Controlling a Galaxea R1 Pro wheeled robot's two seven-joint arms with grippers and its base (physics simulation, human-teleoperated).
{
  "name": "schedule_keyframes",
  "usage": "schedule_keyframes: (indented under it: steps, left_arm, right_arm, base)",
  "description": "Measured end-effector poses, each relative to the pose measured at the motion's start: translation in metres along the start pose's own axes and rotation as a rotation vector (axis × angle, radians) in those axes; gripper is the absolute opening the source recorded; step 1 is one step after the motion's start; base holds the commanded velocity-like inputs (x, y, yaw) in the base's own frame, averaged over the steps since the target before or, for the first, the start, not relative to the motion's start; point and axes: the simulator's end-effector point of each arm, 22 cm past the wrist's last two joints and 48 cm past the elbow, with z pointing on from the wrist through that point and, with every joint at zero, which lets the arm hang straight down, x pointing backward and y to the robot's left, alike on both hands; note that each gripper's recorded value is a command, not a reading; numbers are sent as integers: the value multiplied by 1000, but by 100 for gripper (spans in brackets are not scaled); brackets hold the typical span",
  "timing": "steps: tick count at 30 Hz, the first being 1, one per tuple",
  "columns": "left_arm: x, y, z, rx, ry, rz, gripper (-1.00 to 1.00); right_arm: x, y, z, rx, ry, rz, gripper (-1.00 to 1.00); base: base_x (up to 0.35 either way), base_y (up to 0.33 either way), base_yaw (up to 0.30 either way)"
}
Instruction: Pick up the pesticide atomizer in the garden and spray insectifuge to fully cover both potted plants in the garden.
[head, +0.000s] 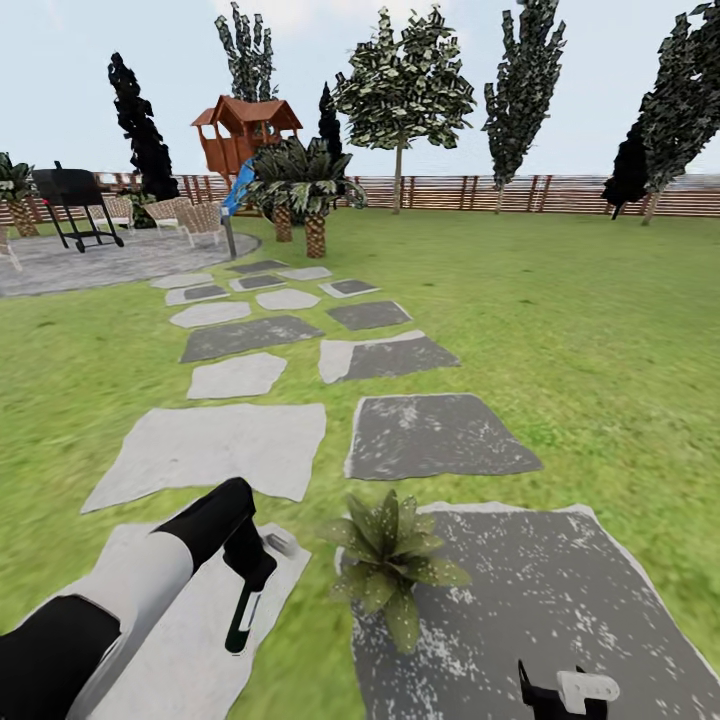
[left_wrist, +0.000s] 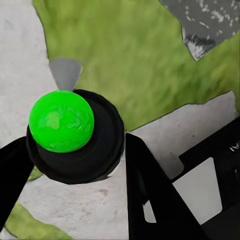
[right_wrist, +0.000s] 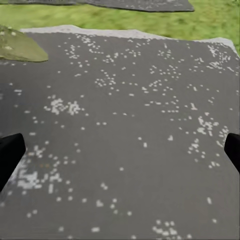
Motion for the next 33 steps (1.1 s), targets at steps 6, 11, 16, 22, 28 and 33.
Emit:
schedule_keyframes:
  steps: [6,11,16,22,28,33]
  left_arm:
    - [-1,1,0,-2,0,-1,-100]
    - [3,-1,3,1,7,0,-100]
    - [6,-1,7,2,10,-3,-100]
    - [-1,23,2,-14,-85,-58,-100]
    - [-32,64,-14,-80,-304,-132,-100]
    - [-40,69,0,-70,-479,-123,-100]
  right_arm:
    - [0,0,0,0,0,0,100]
    - [0,0,0,0,0,0,100]
    - [0,0,0,0,0,0,100]
    - [0,0,0,0,0,-1,100]
    - [1,0,0,-1,1,-1,100]
    - [1,0,0,0,1,0,100]
  base:
    - [63,304,0]
    - [2,233,0]
    - [0,19,0]
    - [-17,1,0]
    - [-280,0,0]
    - [-335,0,14]
